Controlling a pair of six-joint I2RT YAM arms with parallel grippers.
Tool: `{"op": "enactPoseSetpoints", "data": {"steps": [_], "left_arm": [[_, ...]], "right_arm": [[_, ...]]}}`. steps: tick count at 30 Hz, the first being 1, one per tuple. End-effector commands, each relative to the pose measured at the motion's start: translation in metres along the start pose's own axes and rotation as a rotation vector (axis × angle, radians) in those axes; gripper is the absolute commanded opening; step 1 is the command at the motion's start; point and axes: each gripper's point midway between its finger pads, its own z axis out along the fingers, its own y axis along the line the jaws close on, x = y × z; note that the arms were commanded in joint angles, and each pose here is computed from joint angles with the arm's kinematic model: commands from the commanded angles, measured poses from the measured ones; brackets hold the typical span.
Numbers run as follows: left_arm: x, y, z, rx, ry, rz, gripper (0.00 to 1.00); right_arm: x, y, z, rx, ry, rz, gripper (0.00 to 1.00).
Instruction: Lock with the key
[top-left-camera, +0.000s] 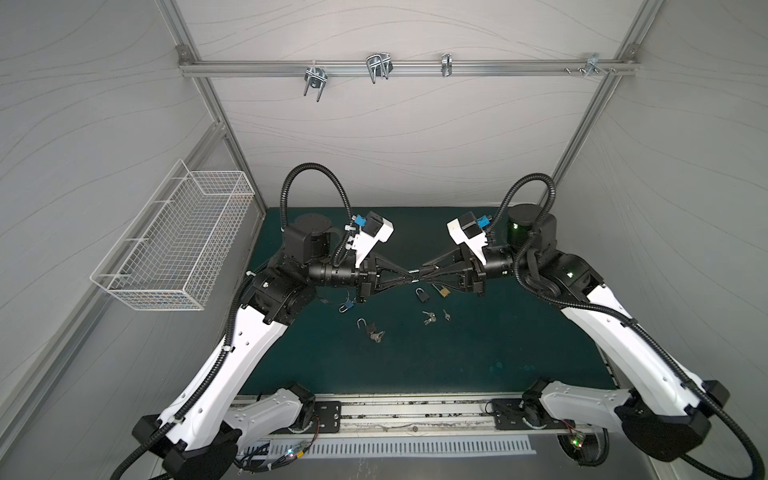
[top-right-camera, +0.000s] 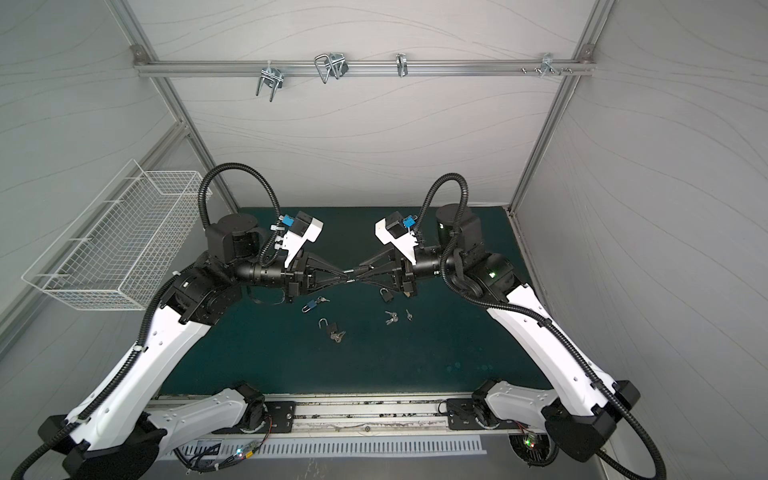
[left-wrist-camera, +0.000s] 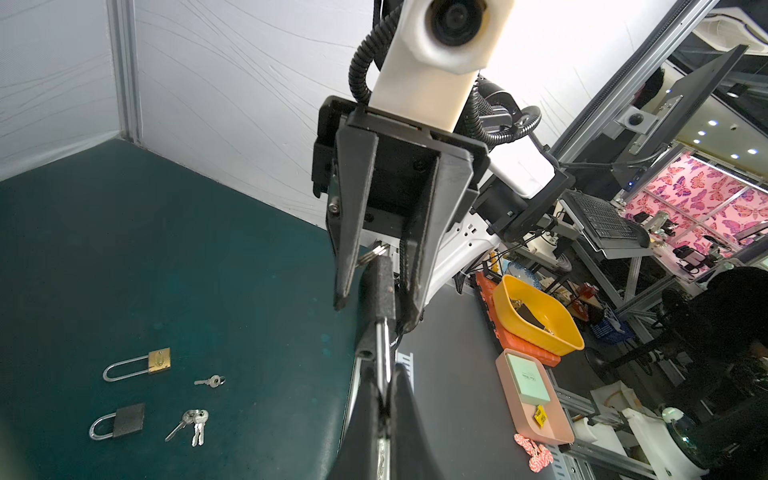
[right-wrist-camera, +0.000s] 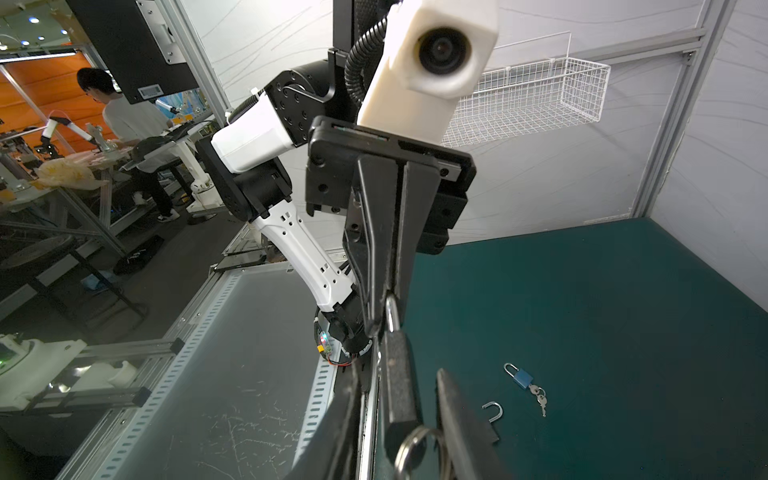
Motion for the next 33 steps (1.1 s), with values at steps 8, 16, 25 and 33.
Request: {"op": "enactPoseSetpoints", "data": {"steps": [8, 16, 25, 33], "left_arm": [[-0.025, -0.014, -0.010, -0.017, -0.069, 0.128, 0.00], [-0.028, -0.012, -0.011, -0.034, -0.094, 0.138, 0.06], [-0.025, -0.009, -0.008, -0.019, -0.107, 0.125, 0.26], [-0.023, -0.017, -0.008, 0.027, -0.103, 0.121, 0.30]], "right_arm": [[-0.012, 0.013, -0.001, -0.091, -0.041, 0.034, 0.03], [-0.016, 0.009, -0.001, -0.071, -0.081, 0.175, 0.00], [-0.029, 0.008, -0.009, -0.017, -0.143, 0.213, 0.00], [-0.032, 0.013, -0.013, -0.011, -0.153, 0.191, 0.00]]}}
